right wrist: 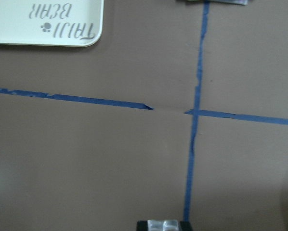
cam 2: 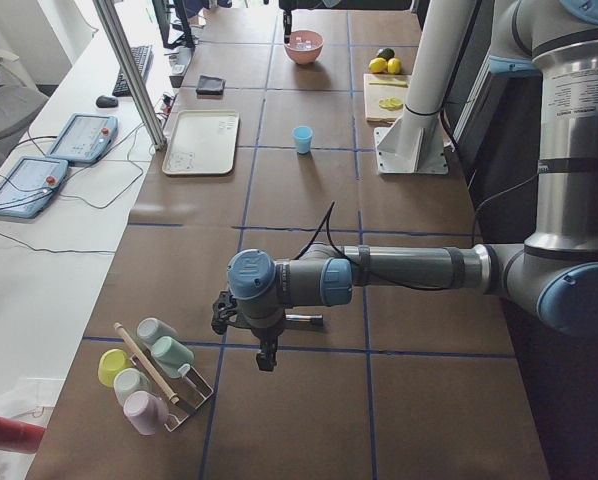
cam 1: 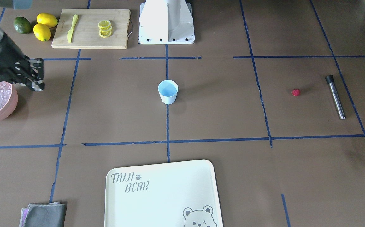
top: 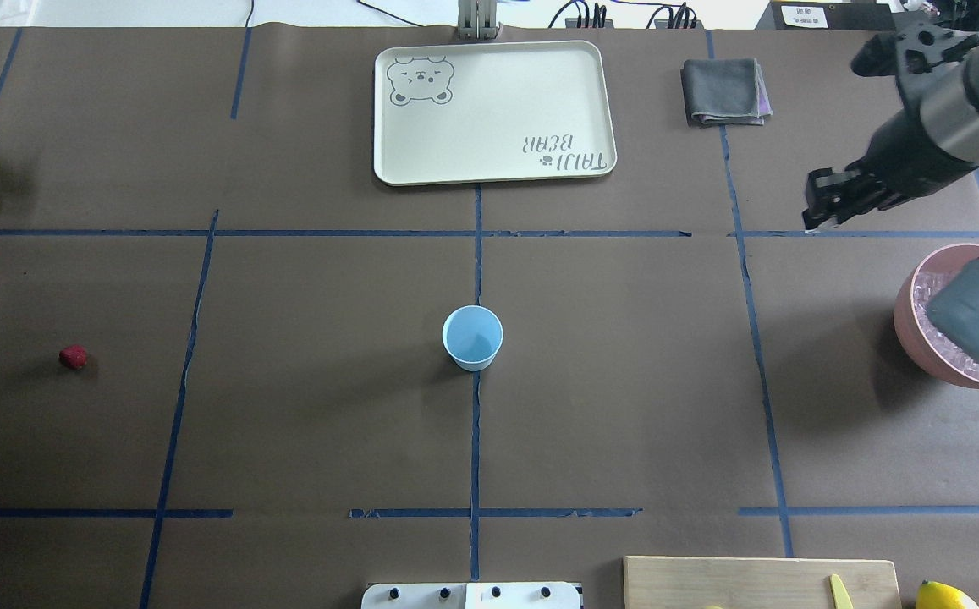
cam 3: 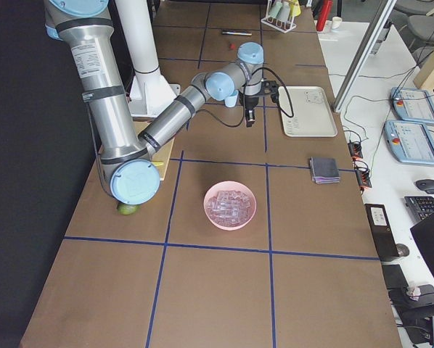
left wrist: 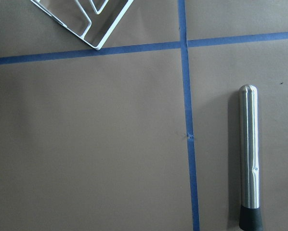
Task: Mash ice and strawberries in cup
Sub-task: 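Carry the ice cube with the right gripper over the blue cup, then open the right gripper to drop the ice cube into the cup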
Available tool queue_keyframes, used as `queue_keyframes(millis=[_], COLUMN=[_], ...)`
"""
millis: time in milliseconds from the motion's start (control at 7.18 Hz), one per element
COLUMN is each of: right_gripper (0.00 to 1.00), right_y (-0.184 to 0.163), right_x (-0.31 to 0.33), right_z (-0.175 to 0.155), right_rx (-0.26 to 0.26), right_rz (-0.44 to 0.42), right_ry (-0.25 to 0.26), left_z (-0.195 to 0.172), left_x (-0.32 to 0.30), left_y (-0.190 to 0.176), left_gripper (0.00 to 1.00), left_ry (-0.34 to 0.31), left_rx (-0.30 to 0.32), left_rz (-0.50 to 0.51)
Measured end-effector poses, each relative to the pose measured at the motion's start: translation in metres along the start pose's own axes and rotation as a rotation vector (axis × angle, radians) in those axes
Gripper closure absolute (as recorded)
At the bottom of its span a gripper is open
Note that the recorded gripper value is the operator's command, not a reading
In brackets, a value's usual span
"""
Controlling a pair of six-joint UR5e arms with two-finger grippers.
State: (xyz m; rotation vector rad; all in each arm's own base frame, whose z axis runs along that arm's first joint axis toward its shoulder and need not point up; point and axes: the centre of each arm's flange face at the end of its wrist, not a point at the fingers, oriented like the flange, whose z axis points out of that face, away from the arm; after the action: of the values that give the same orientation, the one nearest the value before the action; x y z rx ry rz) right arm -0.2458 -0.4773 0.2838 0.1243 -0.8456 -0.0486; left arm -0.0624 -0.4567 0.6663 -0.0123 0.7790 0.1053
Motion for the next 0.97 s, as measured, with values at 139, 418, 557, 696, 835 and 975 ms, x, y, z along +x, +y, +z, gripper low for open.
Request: queue_keyframes(millis=[139,418,557,696,835,975], right_gripper=[1.0,1.0,1.0,1.0,1.0,1.0], right_y=[0.005,0.019,0.03,0.041,0.048,0.052], right_x=[-0.054,-0.164,-0.206,-0.242,-0.275,-0.303], right_z=[0.012,0.041,0.055,0.072,0.09,0.107], right_rx=[0.01,0.031,0.046,0.059,0.068,0.073], right_rz=[0.031,0.104,0.136,0.162,0.18,0.192], right_ry=[0.004,0.02,0.029,0.044,0.063,0.084], left_z=[0.0,-0.001,-0.001,0.0,0.0,0.0], left_x=[0.0,0.001,0.001,0.0,0.0,0.0], left_y=[0.0,0.0,0.0,0.0,0.0,0.0], left_gripper=[0.0,0.0,0.0,0.0,0.0,0.0], left_ry=[0.0,0.001,0.001,0.001,0.001,0.001], left_rx=[0.001,0.001,0.001,0.001,0.001,0.0], left_rz=[0.001,0.001,0.001,0.001,0.0,0.0])
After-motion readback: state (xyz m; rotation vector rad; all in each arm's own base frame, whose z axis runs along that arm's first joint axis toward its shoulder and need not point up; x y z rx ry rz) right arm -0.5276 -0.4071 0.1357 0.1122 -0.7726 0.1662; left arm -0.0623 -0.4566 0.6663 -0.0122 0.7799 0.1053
